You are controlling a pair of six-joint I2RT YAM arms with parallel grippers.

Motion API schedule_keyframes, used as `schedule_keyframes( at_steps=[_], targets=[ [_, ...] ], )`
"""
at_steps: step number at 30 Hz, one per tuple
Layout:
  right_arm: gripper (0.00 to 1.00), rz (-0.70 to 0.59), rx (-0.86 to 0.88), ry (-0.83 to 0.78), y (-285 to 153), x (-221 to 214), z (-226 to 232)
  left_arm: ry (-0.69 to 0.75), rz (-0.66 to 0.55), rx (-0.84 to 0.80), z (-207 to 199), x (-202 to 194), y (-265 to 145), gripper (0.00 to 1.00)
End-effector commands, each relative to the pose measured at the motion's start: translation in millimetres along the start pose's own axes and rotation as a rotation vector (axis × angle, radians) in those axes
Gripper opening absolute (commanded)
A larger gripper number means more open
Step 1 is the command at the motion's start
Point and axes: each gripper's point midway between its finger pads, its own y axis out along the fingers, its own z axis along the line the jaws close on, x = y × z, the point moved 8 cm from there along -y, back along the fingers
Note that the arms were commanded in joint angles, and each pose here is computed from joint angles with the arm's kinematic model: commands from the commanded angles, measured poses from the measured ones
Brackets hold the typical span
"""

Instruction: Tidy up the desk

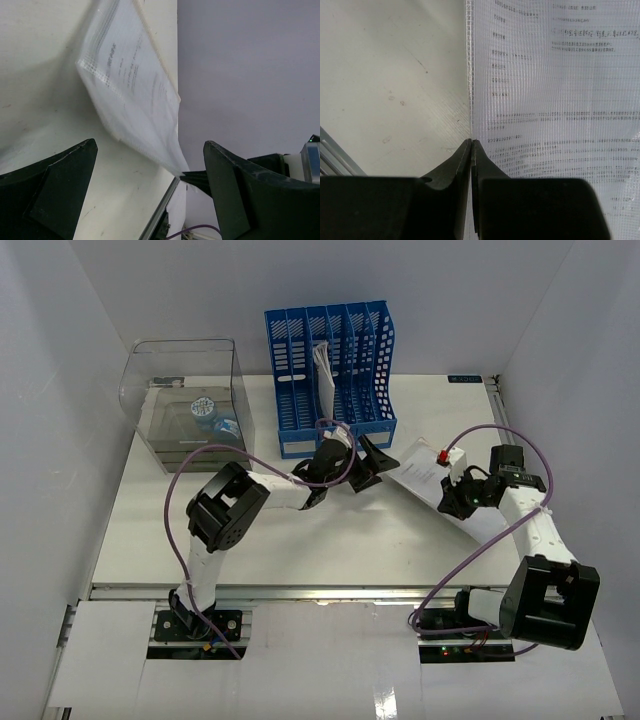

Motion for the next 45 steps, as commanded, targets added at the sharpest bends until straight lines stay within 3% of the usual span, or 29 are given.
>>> schedule_keyframes(
  at_steps=[1, 7, 18, 23, 24, 26, 27, 28, 31, 38, 45],
  targets=[
    [0.08, -0.011, 0.051, -0.064, -7.7, -3.3, 14.4, -0.017, 0.034, -0.054, -22.8, 4.7, 10.9, 0.98],
    [0.08, -0.056, 0.065, -0.115, -15.4, 1.0, 24.7, -0.04, 0.126, -0.021, -9.2, -5.1, 18.3, 0.94],
    [0.08, -0.107, 0.081, -0.256, -25.0, -1.4, 43.3, -0.01, 0.281, -0.075, -13.8, -15.6, 19.9, 0.43],
    [0.1, -0.101, 0.067, -0.313, -30.4, -4.2, 49.1, 0.086, 0.32, -0.14, -40.6, -13.2, 10.1, 0.08],
    [0.14, -0.097, 0.064, -0.318, -32.5, -4.0, 50.2, 0.111, 0.318, -0.154, -50.9, -11.0, 3.4, 0.04],
    [0.32, -0.092, 0.031, -0.33, -38.9, -0.8, 50.5, 0.161, 0.316, -0.162, -62.9, -8.8, -8.7, 0.0],
    [0.54, -0.1, 0.003, -0.345, -42.9, 3.0, 49.5, 0.196, 0.31, -0.166, -69.2, -7.2, -15.3, 0.0],
    [0.67, -0.11, -0.024, -0.353, -47.5, 7.3, 49.3, 0.236, 0.301, -0.17, -76.9, -5.3, -23.1, 0.0],
    [0.84, -0.167, -0.117, -0.339, -64.2, 26.5, 48.1, 0.363, 0.252, -0.192, -103.7, 0.4, -45.7, 0.0],
    [0.91, -0.334, -0.317, -0.267, -105.4, 78.3, 39.6, 0.681, 0.09, -0.148, -173.9, 30.4, -110.9, 0.0],
    [0.98, -0.4, -0.353, -0.18, -98.9, 82.5, 30.6, 0.941, -0.18, -0.009, -242.9, 78.0, -173.5, 0.0]
  ],
)
